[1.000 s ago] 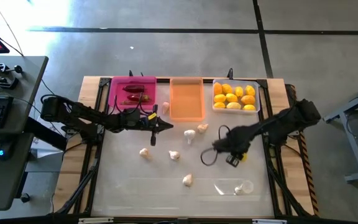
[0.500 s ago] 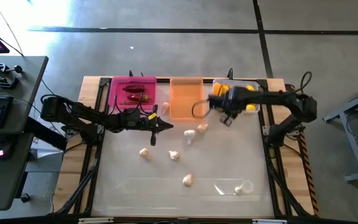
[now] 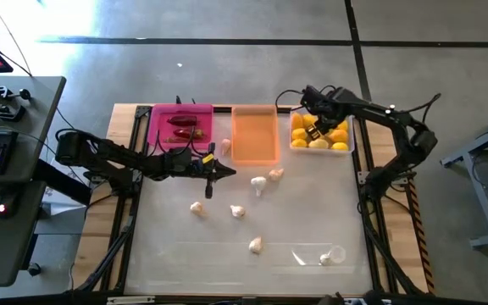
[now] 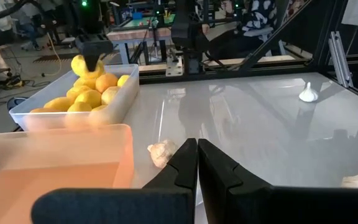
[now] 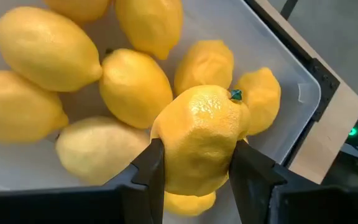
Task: Sort produce into baskets
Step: Put the yellow lemon into the transparent bin, then adjust the transparent bin, then put the white garlic into the orange bin
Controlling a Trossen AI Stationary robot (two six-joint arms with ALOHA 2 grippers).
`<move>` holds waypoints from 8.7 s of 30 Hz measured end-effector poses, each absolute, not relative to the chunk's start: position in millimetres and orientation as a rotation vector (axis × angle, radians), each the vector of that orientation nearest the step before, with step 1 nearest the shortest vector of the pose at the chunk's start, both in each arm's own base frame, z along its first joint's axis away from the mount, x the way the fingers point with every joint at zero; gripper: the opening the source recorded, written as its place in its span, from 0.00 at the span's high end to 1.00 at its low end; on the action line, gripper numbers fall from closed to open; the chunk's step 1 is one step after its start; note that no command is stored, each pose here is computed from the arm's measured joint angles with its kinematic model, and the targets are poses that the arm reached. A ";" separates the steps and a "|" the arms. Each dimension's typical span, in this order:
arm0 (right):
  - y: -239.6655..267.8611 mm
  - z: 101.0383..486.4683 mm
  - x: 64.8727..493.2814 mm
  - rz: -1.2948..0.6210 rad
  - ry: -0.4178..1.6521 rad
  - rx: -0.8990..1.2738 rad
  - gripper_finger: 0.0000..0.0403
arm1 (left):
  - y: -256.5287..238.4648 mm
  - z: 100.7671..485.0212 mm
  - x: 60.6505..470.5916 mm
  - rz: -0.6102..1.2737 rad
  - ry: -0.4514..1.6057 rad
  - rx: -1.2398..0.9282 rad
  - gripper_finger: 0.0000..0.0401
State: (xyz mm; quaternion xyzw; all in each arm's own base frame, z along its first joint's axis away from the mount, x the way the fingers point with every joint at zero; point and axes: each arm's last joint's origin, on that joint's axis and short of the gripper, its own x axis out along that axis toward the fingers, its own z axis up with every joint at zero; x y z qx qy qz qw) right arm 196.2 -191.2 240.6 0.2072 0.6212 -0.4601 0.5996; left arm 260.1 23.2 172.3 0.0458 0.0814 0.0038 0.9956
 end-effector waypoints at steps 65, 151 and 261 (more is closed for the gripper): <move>-126.2 215.8 186.8 -0.766 0.886 0.449 0.65 | 78.8 173.3 242.6 0.007 0.095 0.054 1.00; -69.1 202.0 215.9 -0.669 0.820 0.239 1.00 | 102.1 185.9 256.5 0.106 0.641 -0.007 1.00; -68.0 249.2 244.5 -0.569 0.555 -0.060 1.00 | 116.7 228.5 327.3 0.272 0.644 0.013 0.80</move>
